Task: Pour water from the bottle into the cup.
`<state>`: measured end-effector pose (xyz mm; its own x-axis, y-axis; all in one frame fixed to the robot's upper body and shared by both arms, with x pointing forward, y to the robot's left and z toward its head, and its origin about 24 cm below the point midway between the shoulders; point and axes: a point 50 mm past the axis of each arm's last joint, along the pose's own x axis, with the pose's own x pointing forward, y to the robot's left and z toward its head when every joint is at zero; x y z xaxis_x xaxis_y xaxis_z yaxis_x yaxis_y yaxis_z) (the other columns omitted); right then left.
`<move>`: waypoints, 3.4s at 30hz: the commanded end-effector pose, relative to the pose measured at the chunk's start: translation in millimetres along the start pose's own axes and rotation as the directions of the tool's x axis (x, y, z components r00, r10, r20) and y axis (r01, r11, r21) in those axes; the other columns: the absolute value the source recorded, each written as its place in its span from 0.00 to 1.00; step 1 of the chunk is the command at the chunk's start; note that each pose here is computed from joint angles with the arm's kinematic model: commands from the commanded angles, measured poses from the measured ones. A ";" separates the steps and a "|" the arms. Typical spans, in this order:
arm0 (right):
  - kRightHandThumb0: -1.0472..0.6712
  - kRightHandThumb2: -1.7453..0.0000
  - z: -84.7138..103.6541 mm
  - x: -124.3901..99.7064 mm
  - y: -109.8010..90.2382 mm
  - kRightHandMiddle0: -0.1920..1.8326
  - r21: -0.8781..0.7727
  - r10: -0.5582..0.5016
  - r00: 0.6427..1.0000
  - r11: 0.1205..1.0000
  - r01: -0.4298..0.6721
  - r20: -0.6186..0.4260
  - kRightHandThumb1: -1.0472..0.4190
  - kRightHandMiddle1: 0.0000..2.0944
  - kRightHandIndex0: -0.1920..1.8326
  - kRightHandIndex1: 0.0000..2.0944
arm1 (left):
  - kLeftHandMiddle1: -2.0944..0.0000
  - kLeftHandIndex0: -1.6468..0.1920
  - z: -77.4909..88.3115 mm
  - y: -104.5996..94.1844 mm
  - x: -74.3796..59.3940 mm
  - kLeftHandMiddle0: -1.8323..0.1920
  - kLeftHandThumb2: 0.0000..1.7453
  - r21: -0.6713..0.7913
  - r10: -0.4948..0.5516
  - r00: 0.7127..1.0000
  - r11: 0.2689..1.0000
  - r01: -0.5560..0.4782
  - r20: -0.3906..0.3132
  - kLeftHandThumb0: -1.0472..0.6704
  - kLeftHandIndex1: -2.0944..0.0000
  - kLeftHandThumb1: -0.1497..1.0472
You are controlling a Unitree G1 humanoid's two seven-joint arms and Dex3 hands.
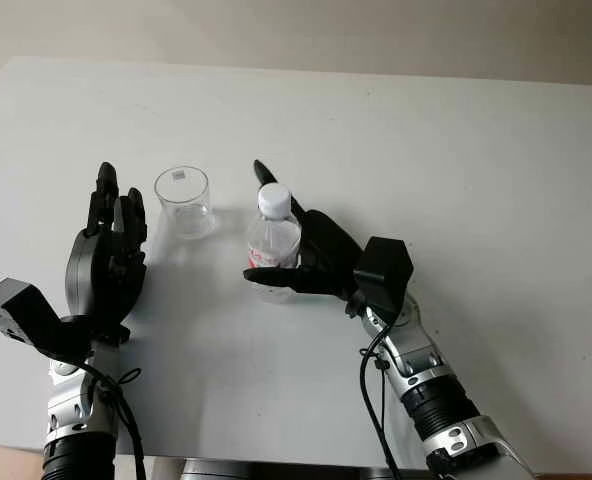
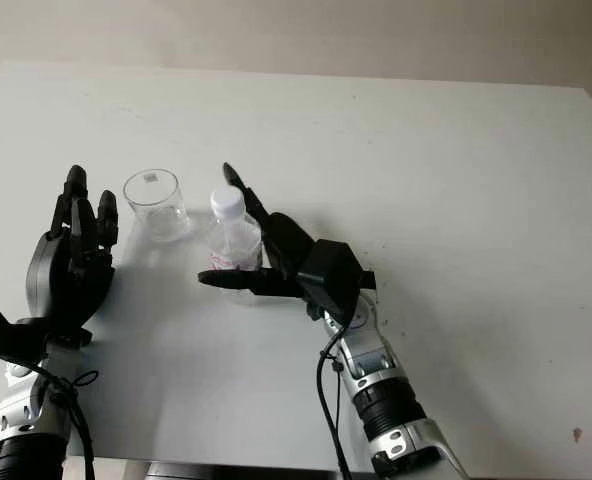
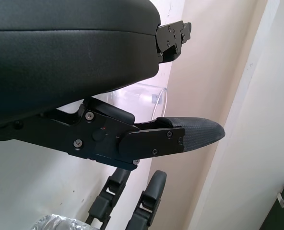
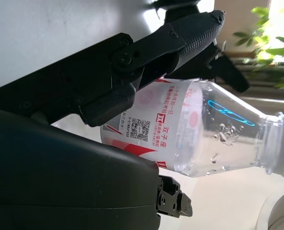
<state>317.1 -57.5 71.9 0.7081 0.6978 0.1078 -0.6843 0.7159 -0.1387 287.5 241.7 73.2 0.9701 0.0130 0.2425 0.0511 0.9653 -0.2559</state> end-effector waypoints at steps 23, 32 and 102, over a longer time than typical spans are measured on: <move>0.37 0.97 12.4 8.9 -1.3 0.99 -0.055 0.172 0.985 0.984 -0.172 0.007 0.06 1.00 1.00 1.00 | 0.98 1.00 1.1 -2.6 2.0 1.00 0.27 0.005 0.015 1.000 1.000 -0.015 0.021 0.18 1.00 1.00; 0.45 0.88 21.8 16.4 -3.1 1.00 -0.172 0.084 0.996 0.982 -0.078 0.031 0.00 1.00 1.00 1.00 | 0.99 1.00 2.1 -1.6 2.4 1.00 0.27 0.004 0.017 0.999 1.000 -0.017 0.027 0.19 1.00 1.00; 0.42 0.97 133.2 124.2 -30.7 0.31 -0.980 -0.229 0.961 -0.155 0.124 0.158 0.10 0.52 0.39 1.00 | 0.98 1.00 -19.2 -16.6 -13.5 1.00 0.27 -0.023 0.072 0.997 0.997 -0.072 0.008 0.16 0.99 1.00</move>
<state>403.7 5.3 204.3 0.8371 0.4893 0.2448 0.3033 -0.0428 -0.9519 286.8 221.6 76.1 0.9522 0.0691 0.2976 0.0130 0.9640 -0.2655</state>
